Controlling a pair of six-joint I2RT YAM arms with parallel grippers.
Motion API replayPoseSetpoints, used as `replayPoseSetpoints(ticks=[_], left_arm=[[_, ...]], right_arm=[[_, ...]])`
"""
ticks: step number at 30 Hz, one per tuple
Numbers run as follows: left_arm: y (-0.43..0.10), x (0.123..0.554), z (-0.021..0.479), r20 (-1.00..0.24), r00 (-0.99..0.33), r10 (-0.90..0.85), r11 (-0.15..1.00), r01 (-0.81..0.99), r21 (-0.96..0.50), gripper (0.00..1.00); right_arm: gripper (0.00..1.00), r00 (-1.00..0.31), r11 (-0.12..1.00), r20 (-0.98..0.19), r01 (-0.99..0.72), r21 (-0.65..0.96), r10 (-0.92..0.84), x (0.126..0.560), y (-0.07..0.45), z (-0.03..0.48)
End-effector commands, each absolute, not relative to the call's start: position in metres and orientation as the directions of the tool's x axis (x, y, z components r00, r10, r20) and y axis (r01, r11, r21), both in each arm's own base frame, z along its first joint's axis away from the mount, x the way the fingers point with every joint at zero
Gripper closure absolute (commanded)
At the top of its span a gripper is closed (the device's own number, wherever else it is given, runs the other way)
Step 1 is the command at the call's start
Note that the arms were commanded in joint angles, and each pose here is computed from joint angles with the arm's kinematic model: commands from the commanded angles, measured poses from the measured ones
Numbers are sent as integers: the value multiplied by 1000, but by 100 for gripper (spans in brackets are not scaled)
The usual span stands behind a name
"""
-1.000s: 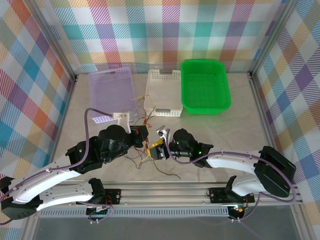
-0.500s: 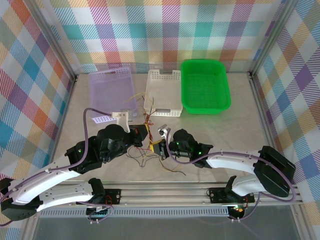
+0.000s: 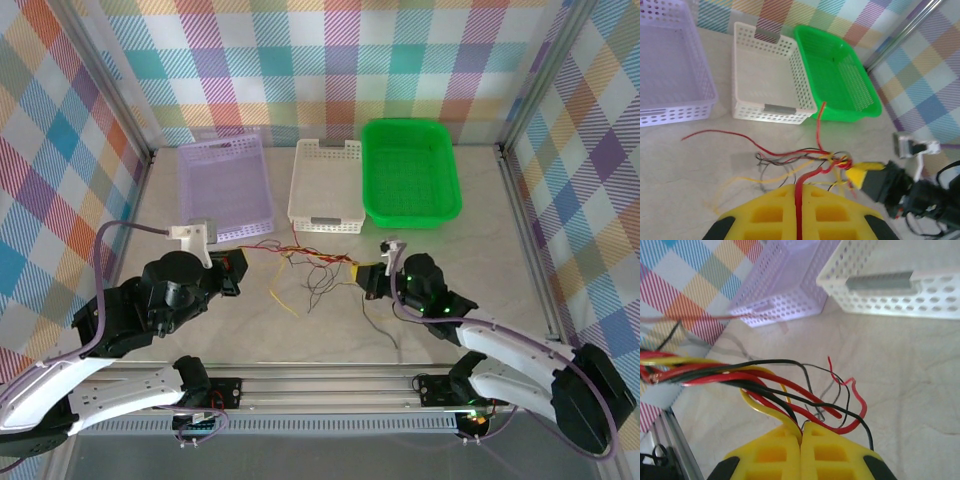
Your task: Untangle the cables
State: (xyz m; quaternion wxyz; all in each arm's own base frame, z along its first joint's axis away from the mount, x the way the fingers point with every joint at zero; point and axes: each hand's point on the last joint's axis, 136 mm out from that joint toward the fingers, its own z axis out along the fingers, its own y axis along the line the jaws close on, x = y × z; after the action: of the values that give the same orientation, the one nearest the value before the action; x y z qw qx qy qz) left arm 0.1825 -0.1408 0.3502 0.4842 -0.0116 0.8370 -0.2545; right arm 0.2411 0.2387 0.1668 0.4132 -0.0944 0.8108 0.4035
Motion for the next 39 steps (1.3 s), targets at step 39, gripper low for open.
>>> replayPoseSetpoints(ticks=[39], left_arm=[[-45,183,468,-936,-248,-250,961,52,-270,100]], right_arm=[[100,-737,797,-401,302,524,544,250,83,57]])
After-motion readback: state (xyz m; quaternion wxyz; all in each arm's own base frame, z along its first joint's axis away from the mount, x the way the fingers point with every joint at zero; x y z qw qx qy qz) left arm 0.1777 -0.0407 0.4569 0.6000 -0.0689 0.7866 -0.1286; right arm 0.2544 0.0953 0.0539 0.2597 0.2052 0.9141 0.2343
